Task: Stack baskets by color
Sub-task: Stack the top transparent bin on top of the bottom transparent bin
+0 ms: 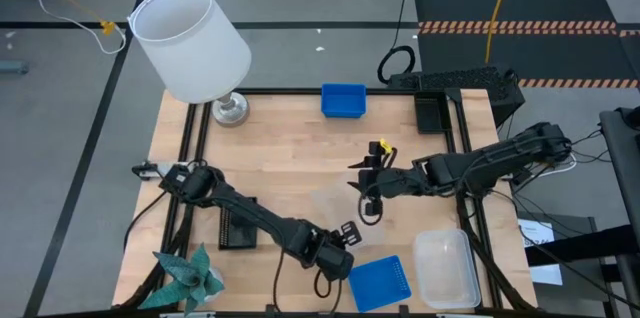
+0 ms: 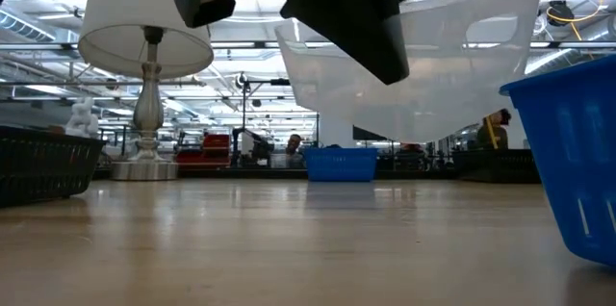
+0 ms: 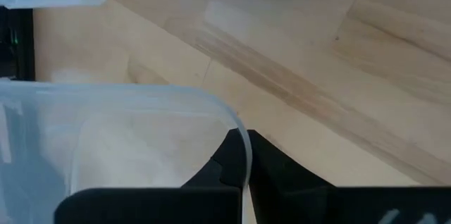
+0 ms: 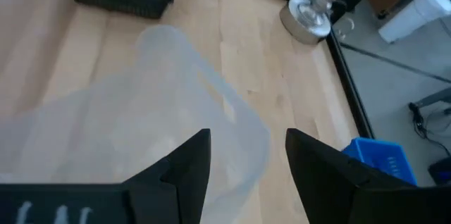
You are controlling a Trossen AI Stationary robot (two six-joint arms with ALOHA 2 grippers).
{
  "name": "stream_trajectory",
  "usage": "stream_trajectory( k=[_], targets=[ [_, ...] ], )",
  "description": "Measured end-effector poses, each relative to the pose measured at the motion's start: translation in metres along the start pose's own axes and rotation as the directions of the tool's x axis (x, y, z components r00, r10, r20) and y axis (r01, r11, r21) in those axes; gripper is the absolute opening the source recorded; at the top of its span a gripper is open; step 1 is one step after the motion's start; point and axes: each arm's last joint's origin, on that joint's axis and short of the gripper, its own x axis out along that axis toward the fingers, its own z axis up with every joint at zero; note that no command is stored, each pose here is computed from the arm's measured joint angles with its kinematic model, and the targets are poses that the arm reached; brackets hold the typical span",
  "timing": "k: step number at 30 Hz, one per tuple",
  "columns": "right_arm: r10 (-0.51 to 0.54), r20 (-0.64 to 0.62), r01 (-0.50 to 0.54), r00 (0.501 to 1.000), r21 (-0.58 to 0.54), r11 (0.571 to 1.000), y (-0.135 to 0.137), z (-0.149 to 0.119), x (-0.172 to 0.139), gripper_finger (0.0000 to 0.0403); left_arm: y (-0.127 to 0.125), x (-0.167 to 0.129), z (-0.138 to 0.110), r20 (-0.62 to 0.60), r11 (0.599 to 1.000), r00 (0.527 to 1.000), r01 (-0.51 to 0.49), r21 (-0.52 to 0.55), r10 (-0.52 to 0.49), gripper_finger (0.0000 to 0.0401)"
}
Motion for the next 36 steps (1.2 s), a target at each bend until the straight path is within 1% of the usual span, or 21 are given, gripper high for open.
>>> stream_trajectory(
  k=[3,6,8,11,16,19,21,22,24,27,29,32,34,36],
  targets=[
    [-0.021,-0.034,0.021,0.999,-0.013,1.0,-0.003,-0.003,0.011,0.018,0.0,0.0,0.0,0.0,1.0,1.0,0.0,0.004,0.0,0.0003],
    [-0.081,-0.067,0.079,0.994,-0.041,0.996,-0.006,-0.006,0.02,0.0179,0.0,0.0,0.0,0.001,1.0,1.0,0.001,0.004,-0.001,0.0006],
    [-0.093,-0.078,0.09,0.993,-0.049,0.995,-0.008,-0.007,0.023,0.0172,-0.001,0.0,0.0,0.0,1.0,1.0,0.001,0.007,-0.001,0.0007],
    [-0.094,-0.091,0.09,0.991,-0.052,0.995,-0.01,-0.009,0.025,0.0148,-0.002,-0.001,0.002,-0.006,1.0,1.0,-0.006,0.018,0.006,0.0004],
    [-0.094,-0.104,0.089,0.99,-0.053,0.995,-0.011,-0.01,0.022,0.0091,-0.003,-0.001,-0.001,-0.047,0.999,0.999,-0.008,0.033,0.01,0.0009],
    [-0.087,-0.091,0.084,0.992,-0.038,0.996,-0.012,-0.009,0.016,0.0057,-0.003,-0.001,-0.001,-0.059,0.999,0.998,-0.019,0.042,0.022,0.0008],
    [-0.079,-0.108,0.075,0.991,-0.032,0.997,-0.011,-0.009,0.01,0.0047,-0.002,-0.001,-0.002,-0.059,0.998,0.998,-0.018,0.06,0.021,0.0005],
    [-0.075,-0.128,0.073,0.989,-0.027,0.997,-0.012,-0.009,0.008,0.0048,-0.002,0.0,-0.002,-0.058,0.997,0.998,-0.015,0.07,0.019,0.0004],
    [-0.078,-0.178,0.076,0.981,-0.017,0.997,-0.012,-0.011,0.005,0.0061,-0.001,0.0,-0.003,-0.058,0.995,0.998,-0.014,0.096,0.02,0.0006],
    [-0.076,-0.234,0.071,0.969,-0.029,0.997,-0.013,-0.015,0.002,0.0099,-0.001,0.0,-0.003,-0.067,0.993,0.997,-0.019,0.118,0.027,0.0009],
    [-0.074,-0.246,0.066,0.966,-0.041,0.997,-0.013,-0.016,0.002,0.0127,-0.001,0.0,-0.003,-0.07,0.992,0.997,-0.021,0.122,0.03,0.0006],
    [-0.024,-0.257,0.005,0.966,-0.074,0.997,-0.012,-0.018,0.002,0.0162,0.0,0.0,-0.004,-0.077,0.992,0.996,-0.026,0.127,0.036,0.0004],
    [-0.023,-0.25,0.0,0.968,-0.092,0.996,-0.012,-0.015,0.001,0.0175,0.002,0.001,-0.006,-0.083,0.992,0.996,-0.028,0.122,0.038,0.0007],
    [-0.026,-0.242,0.003,0.97,-0.098,0.995,-0.015,-0.011,-0.001,0.018,0.004,0.002,-0.009,-0.092,0.993,0.995,-0.032,0.118,0.043,0.0011]
  ],
)
